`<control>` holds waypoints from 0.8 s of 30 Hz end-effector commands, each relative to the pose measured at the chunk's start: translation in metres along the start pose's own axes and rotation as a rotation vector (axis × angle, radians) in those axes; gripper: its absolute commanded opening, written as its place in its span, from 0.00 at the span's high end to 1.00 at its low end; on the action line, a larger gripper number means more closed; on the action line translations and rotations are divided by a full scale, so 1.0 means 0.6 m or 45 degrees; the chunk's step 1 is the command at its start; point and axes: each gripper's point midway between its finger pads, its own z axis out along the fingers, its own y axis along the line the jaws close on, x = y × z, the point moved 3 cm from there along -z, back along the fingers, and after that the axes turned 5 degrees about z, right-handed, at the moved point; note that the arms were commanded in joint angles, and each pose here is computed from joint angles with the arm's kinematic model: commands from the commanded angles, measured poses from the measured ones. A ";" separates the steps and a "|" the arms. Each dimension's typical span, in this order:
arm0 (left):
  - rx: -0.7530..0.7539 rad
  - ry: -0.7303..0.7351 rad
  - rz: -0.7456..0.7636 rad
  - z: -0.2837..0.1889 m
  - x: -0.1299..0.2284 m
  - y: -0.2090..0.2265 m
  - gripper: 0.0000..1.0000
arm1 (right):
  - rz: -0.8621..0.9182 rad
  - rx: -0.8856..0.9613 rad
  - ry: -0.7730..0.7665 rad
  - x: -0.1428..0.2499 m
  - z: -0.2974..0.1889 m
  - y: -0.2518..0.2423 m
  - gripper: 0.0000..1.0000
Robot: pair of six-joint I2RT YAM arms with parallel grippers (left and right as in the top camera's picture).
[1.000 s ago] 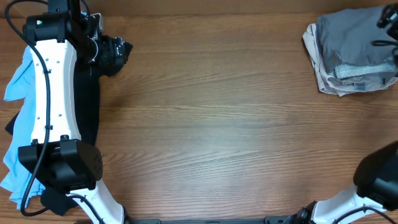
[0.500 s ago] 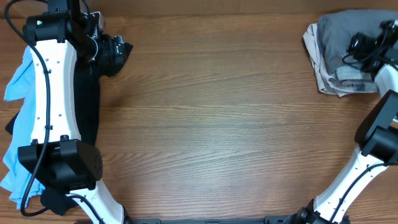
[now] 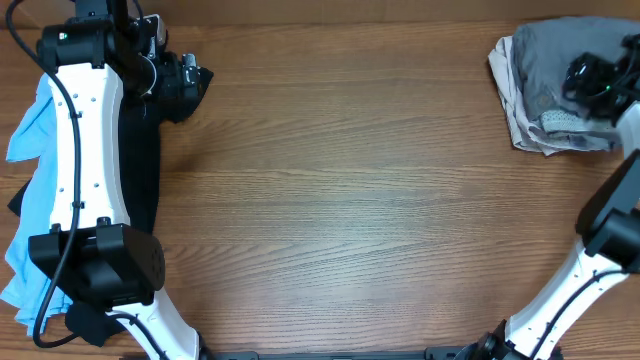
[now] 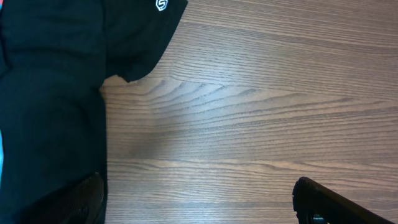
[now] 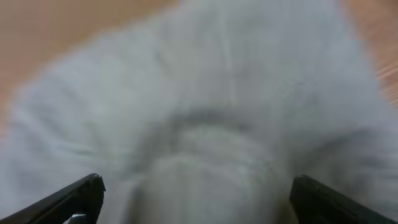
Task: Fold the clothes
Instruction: 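Adjust the shorts on the stack and open the right gripper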
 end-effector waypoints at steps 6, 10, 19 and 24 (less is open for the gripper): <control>-0.012 -0.019 0.038 -0.002 -0.009 0.001 0.00 | -0.150 -0.301 -0.318 -0.197 -0.338 0.213 0.00; -0.012 -0.019 0.038 -0.002 -0.009 0.001 0.00 | -0.207 -0.527 -0.266 -0.174 -0.445 0.303 0.00; -0.012 -0.019 0.038 -0.002 -0.009 0.001 0.00 | -0.292 -0.779 -0.057 -0.065 -0.610 0.438 0.00; -0.012 -0.019 0.038 -0.002 -0.009 0.001 0.00 | -0.143 -0.819 0.126 -0.013 -0.648 0.463 0.00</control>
